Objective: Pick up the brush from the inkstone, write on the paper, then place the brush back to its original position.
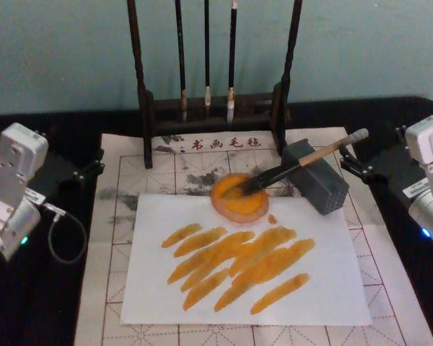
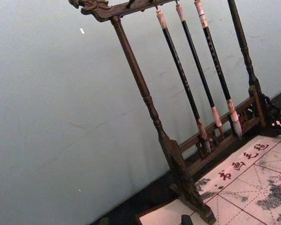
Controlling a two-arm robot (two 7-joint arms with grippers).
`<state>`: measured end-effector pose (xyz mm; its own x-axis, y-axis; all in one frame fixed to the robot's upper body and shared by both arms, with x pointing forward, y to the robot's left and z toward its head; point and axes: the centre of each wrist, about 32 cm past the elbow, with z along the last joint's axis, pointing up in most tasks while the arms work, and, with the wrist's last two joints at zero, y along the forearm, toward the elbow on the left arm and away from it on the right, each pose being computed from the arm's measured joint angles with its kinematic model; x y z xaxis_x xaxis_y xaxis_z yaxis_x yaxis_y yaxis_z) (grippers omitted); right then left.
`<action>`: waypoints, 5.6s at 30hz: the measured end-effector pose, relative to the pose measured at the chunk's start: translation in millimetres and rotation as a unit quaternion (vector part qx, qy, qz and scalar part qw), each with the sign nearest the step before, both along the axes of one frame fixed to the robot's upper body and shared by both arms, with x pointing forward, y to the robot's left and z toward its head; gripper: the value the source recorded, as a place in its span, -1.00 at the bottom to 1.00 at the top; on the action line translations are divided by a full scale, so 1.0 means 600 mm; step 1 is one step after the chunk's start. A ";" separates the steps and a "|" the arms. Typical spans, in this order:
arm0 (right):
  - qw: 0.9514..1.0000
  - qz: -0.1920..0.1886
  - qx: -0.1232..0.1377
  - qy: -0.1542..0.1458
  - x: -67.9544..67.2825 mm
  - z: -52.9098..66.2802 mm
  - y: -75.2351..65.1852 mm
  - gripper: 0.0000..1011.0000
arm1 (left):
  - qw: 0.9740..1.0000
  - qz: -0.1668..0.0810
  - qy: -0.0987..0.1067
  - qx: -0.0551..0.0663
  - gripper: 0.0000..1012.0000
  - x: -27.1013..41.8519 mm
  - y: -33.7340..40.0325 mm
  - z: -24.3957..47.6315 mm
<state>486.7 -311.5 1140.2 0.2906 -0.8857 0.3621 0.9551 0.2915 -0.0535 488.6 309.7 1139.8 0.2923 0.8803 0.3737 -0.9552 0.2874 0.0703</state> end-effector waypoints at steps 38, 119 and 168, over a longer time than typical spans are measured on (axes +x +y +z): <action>0.916 0.015 0.388 0.105 -0.033 -0.018 -0.022 0.98 | 1.000 0.000 0.000 0.000 0.98 0.000 0.000 0.000; 0.778 0.036 0.597 0.193 0.046 -0.065 0.013 0.98 | 1.000 0.000 0.000 0.000 0.98 0.000 0.000 0.000; 0.779 0.037 0.596 0.193 0.046 -0.065 0.013 -0.63 | 1.000 0.000 0.000 0.000 0.98 0.000 0.000 0.000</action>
<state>514.3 -303.5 1101.1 0.2397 -0.5021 -0.8309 0.9134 0.4066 0.0178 488.6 309.7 1139.8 0.2923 0.8803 0.3737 -0.9553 0.2873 0.0703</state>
